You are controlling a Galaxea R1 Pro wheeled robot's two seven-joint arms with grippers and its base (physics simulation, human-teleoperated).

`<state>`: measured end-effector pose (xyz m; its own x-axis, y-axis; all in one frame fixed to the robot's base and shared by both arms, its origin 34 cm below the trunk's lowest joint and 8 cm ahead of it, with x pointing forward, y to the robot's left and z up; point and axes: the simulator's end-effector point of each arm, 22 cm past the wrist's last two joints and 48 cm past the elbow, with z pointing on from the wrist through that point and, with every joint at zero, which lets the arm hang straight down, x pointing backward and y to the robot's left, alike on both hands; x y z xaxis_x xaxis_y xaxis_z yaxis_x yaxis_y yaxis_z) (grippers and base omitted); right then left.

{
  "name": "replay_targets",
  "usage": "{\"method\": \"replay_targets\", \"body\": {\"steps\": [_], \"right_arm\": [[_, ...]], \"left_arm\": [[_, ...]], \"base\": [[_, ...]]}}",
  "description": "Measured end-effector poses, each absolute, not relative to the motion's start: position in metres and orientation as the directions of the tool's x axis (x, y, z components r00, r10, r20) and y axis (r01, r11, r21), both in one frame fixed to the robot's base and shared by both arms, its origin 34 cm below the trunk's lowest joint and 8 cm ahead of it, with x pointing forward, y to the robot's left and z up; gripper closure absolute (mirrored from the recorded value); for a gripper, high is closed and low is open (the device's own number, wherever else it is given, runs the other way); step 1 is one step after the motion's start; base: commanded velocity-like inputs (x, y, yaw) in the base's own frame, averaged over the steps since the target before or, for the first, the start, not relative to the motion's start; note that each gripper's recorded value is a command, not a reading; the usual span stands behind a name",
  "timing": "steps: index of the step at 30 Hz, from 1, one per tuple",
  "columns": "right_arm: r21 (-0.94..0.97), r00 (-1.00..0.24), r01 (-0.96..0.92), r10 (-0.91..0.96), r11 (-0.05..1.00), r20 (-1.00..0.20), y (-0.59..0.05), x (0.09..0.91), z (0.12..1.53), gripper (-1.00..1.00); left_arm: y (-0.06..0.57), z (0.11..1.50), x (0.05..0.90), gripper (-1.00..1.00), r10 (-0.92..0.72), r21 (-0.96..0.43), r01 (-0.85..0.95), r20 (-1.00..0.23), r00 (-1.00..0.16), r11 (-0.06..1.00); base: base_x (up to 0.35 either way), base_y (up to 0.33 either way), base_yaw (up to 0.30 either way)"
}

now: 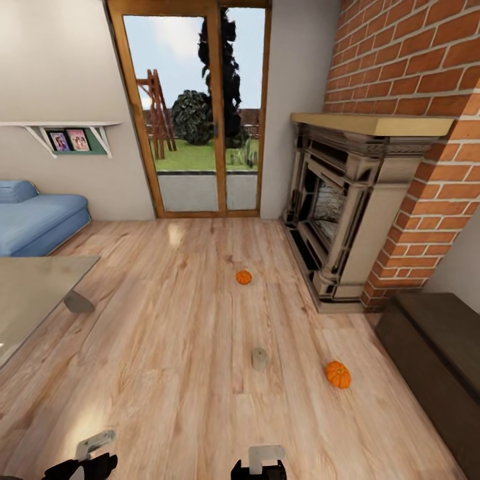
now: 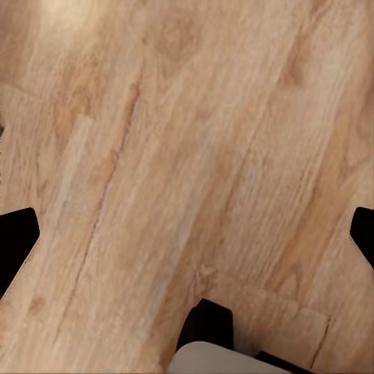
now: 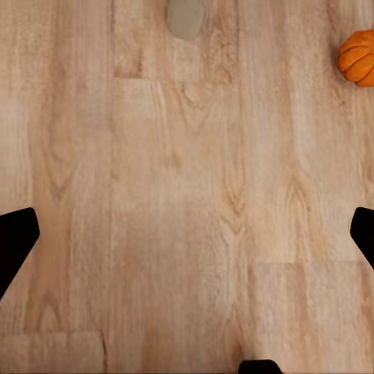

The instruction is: Place each of the two pumpkins and all three candles from the living room inside a cabinet in the living room (use any cabinet), then make sure every cabinet is closed, and position the cauldron so it is next to a table in the living room.

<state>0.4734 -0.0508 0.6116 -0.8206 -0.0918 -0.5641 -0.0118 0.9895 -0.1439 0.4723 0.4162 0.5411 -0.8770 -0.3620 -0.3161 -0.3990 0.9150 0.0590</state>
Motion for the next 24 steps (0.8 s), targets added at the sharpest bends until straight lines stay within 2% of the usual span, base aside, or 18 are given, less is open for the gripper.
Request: {"method": "replay_targets", "body": {"steps": [7, 24], "right_arm": [[-0.144, -0.814, -0.01, -0.092, 0.99, -0.574, -0.051, 0.477, 0.616, -1.0], [-0.125, -0.78, 0.019, -0.064, 0.992, -0.622, -0.05, 0.488, 0.629, -1.0]], "left_arm": [[0.416, 0.545, 0.477, -1.0, -0.362, 0.053, -0.4, -0.33, -0.872, 0.915], [0.417, 0.556, 0.488, -1.0, -0.359, 0.041, -0.4, -0.367, -0.858, 0.915]], "base": [[0.324, 0.118, 0.0], [0.322, 0.006, 0.0]]}}
